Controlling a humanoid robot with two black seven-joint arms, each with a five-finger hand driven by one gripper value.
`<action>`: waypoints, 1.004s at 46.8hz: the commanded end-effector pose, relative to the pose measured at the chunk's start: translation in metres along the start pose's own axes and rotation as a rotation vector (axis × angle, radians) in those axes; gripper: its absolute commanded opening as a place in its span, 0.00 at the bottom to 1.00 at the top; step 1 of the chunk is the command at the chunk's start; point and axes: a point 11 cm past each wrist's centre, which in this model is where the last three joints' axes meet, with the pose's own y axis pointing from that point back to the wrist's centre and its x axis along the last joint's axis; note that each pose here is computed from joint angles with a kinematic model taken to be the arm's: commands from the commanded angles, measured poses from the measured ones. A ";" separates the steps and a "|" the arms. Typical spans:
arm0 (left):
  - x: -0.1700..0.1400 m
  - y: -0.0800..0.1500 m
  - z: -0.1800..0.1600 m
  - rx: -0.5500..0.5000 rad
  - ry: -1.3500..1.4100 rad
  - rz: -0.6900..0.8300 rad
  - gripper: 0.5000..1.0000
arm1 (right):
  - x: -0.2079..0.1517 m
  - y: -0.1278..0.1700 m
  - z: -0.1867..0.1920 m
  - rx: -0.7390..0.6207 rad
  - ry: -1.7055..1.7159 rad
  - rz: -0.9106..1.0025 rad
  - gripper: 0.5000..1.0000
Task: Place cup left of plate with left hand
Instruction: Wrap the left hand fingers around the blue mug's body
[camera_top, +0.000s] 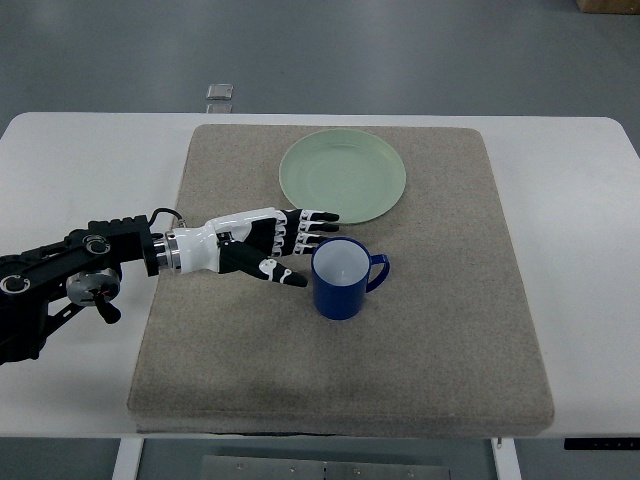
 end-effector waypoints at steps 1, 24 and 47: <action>-0.002 -0.003 -0.001 0.002 -0.005 -0.008 0.99 | 0.000 0.000 0.000 0.000 0.000 0.000 0.87; -0.015 -0.019 -0.002 0.005 -0.024 -0.051 0.99 | 0.000 0.000 0.000 0.000 0.000 0.000 0.87; -0.017 -0.025 -0.001 0.021 -0.068 -0.067 0.99 | 0.000 0.000 0.000 0.000 0.000 0.000 0.87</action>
